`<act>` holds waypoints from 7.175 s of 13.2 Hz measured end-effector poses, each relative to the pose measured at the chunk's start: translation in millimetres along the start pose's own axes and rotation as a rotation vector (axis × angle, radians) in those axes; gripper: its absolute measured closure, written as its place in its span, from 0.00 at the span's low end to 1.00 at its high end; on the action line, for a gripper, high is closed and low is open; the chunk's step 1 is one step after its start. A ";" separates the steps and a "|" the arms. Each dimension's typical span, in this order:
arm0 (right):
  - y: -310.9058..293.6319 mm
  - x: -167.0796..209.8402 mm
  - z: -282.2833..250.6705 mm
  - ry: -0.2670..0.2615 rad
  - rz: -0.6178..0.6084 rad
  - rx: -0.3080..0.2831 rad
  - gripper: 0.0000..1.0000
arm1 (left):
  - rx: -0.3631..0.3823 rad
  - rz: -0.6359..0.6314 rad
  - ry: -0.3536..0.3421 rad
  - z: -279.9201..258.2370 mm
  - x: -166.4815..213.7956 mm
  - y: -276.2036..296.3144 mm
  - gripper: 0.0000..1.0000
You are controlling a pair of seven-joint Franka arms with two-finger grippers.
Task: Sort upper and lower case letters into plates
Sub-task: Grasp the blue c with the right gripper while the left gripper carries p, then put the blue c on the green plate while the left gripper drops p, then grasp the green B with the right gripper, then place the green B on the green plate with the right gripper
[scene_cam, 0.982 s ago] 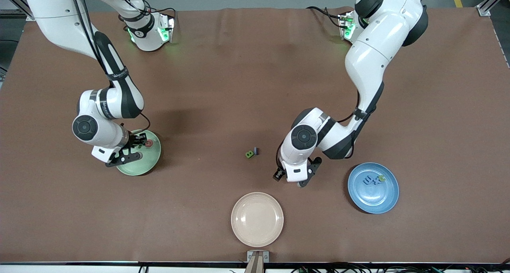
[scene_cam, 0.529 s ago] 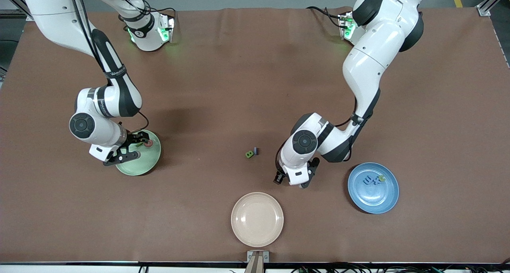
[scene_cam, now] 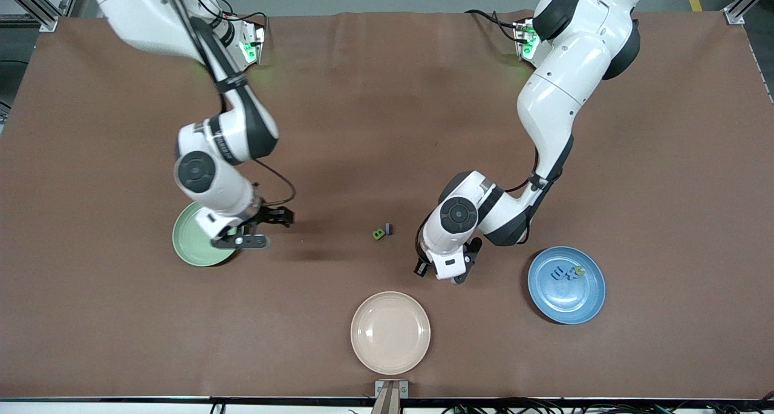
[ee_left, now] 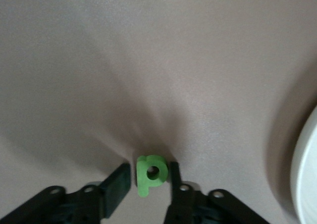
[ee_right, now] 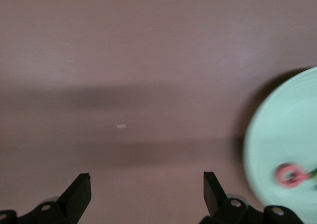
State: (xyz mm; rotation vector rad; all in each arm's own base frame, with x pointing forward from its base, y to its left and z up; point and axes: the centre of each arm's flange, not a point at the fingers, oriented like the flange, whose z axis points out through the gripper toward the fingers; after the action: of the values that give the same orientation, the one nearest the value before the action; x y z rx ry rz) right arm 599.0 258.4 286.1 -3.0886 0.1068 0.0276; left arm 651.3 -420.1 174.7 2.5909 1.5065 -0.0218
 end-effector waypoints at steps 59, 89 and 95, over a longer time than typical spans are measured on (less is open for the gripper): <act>-61.0 -9.8 4.6 0.057 0.076 0.024 0.00 | 0.187 1.018 0.104 -473.5 252.0 -147.5 0.00; -223.8 -36.2 113.1 0.091 0.646 0.012 0.74 | 0.183 1.069 0.055 -488.3 193.4 -205.9 0.00; -168.2 1.4 84.6 0.020 0.449 -0.103 0.74 | 0.178 1.071 0.059 -486.0 194.5 -203.6 0.00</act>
State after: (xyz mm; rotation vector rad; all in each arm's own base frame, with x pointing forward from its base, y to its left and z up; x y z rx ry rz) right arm 610.8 430.2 210.0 -3.0923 0.8180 0.0197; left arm 542.7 -89.0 615.2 3.1848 -0.0274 0.0388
